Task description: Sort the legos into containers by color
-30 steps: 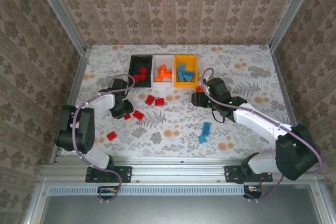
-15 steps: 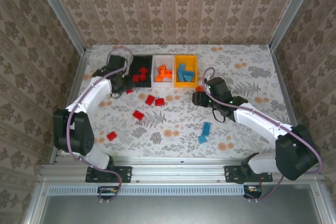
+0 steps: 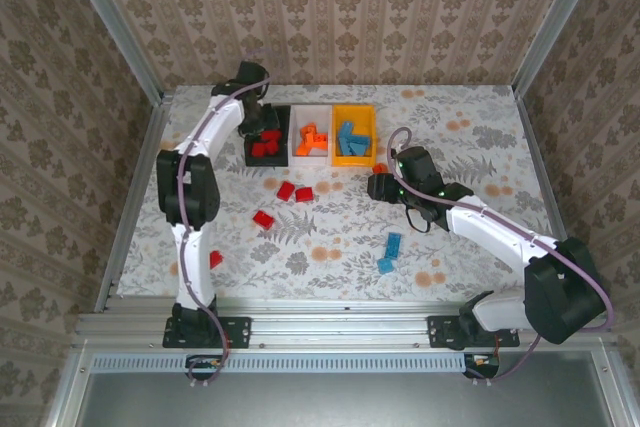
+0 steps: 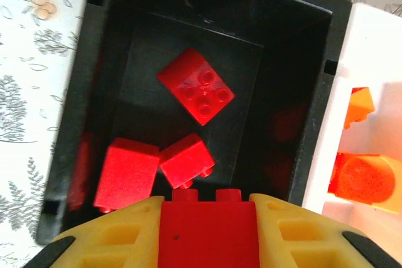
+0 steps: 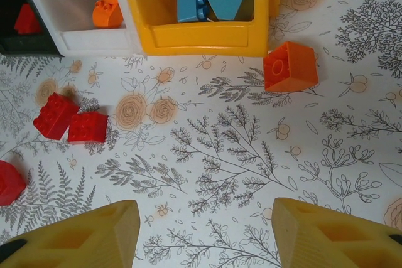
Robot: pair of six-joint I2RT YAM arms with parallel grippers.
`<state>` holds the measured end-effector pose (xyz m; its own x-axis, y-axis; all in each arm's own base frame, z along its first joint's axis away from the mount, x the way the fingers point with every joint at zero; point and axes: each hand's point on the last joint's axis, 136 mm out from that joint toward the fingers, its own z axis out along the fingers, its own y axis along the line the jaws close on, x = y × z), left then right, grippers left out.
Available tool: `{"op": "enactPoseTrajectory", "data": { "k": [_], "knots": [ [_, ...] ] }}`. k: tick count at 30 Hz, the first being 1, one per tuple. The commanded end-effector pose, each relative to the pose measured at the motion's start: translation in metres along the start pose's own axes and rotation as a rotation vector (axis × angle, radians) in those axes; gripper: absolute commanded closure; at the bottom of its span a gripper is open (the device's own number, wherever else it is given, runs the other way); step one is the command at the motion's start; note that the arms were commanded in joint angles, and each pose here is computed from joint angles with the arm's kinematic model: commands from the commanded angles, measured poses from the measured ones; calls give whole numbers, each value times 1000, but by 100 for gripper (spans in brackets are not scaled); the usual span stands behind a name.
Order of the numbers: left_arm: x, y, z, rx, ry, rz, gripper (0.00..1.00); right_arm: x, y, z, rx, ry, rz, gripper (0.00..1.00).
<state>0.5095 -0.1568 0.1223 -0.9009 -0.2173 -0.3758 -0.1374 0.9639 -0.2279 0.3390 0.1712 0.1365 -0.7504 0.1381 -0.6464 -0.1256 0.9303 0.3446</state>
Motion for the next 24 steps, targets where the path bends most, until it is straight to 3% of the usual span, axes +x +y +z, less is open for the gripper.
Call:
{"op": "enactPoseTrajectory", "data": {
  "k": [1, 3, 6, 11, 14, 18, 24],
  "knots": [
    [-1, -9, -18, 7, 17, 34, 56, -3, 4, -6, -25, -5, 12, 41],
    [-4, -14, -27, 5, -3, 59, 41, -2, 5, -6, -30, -3, 14, 40],
    [-8, -22, -48, 22, -40, 88, 29, -2, 6, -6, -34, 0, 14, 40],
    [2, -23, -86, 52, -64, 97, 24, -6, 7, -10, -38, -16, 16, 40],
    [45, -22, -95, 71, -37, 92, 20, -6, 5, -13, -29, -25, 12, 39],
    [129, -8, -97, 100, 13, -27, 2, -7, 4, -13, -27, -32, 12, 39],
    [207, 24, -99, 105, 84, -255, 0, -8, 9, -14, -46, -22, 14, 39]
  ]
}}
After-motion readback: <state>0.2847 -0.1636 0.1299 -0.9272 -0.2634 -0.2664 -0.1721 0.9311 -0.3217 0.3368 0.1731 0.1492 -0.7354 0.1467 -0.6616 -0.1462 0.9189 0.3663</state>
